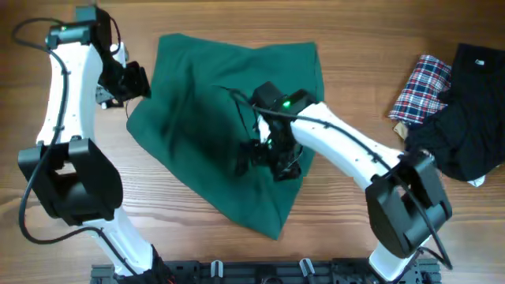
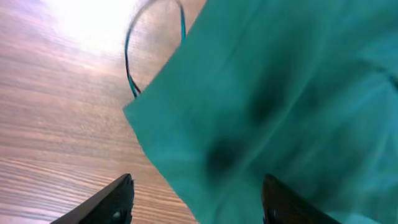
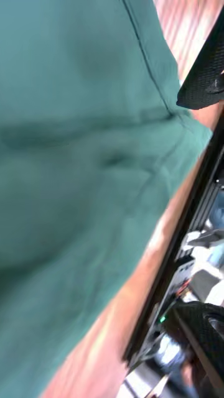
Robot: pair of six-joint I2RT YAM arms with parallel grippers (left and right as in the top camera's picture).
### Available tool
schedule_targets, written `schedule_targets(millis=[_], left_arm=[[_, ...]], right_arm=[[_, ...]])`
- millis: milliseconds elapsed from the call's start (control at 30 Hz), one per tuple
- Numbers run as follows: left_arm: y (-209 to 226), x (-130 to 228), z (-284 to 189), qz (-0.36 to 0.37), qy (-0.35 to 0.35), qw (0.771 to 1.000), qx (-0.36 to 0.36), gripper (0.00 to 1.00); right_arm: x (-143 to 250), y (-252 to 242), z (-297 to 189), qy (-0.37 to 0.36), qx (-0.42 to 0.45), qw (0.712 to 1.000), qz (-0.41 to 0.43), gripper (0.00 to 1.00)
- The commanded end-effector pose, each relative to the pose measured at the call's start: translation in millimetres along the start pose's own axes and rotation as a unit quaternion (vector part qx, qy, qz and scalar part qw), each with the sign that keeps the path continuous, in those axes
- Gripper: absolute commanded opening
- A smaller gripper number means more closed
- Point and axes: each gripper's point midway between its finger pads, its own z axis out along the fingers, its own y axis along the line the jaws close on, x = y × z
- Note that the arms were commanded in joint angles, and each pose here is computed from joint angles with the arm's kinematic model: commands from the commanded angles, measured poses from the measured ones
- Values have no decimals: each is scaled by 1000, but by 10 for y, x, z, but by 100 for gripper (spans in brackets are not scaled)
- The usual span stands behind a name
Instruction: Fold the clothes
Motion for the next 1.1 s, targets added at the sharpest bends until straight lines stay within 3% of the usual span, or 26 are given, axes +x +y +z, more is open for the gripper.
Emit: schedule_targets(millis=[0, 133, 400, 700, 1067], left_arm=[[85, 193, 296, 6, 51, 999, -11, 64], [119, 329, 409, 4, 75, 997, -15, 64], [285, 397, 677, -15, 81, 997, -15, 63], [308, 214, 702, -19, 45, 999, -10, 60], [301, 134, 709, -18, 29, 999, -8, 59]], right_arm=[[270, -58, 148, 40, 21, 999, -1, 100], [442, -334, 233, 65, 69, 994, 51, 100], [646, -434, 182, 68, 72, 992, 76, 100], [1220, -306, 191, 80, 41, 992, 93, 100], [1272, -295, 575, 85, -45, 994, 45, 100]])
